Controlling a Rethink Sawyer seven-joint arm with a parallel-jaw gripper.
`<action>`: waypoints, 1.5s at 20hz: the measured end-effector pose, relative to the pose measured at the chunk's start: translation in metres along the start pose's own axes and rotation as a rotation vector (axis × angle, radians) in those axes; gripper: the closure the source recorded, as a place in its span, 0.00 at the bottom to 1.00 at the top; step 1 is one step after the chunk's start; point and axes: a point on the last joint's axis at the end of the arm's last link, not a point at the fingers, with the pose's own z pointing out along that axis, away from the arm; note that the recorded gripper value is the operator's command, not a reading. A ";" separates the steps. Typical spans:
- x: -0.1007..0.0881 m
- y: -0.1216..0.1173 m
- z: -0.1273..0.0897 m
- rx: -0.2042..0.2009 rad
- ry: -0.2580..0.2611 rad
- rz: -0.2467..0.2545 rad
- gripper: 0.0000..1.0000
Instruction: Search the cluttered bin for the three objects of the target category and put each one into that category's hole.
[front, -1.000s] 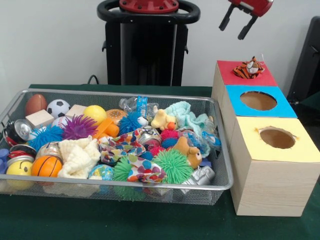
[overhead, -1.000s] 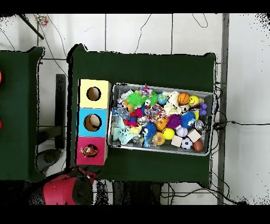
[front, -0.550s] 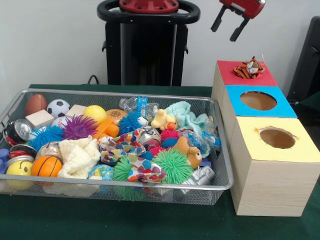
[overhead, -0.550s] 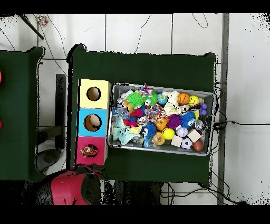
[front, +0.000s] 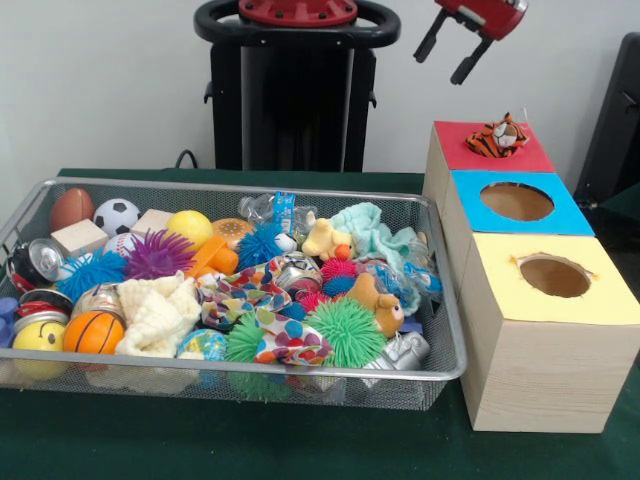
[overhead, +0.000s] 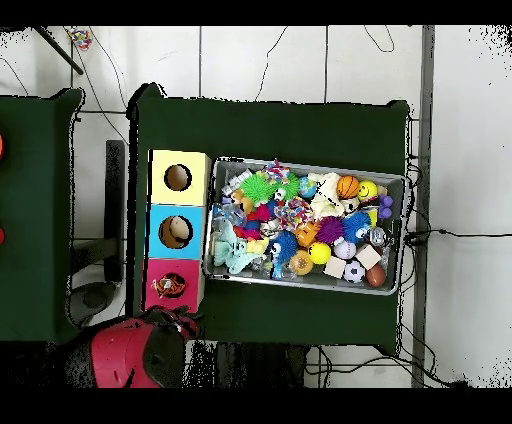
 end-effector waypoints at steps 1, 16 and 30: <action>-0.001 0.000 -0.001 0.005 0.000 -0.001 0.00; -0.017 0.008 -0.006 0.048 -0.014 -0.005 0.00; -0.057 0.032 0.003 -0.137 0.030 0.056 0.00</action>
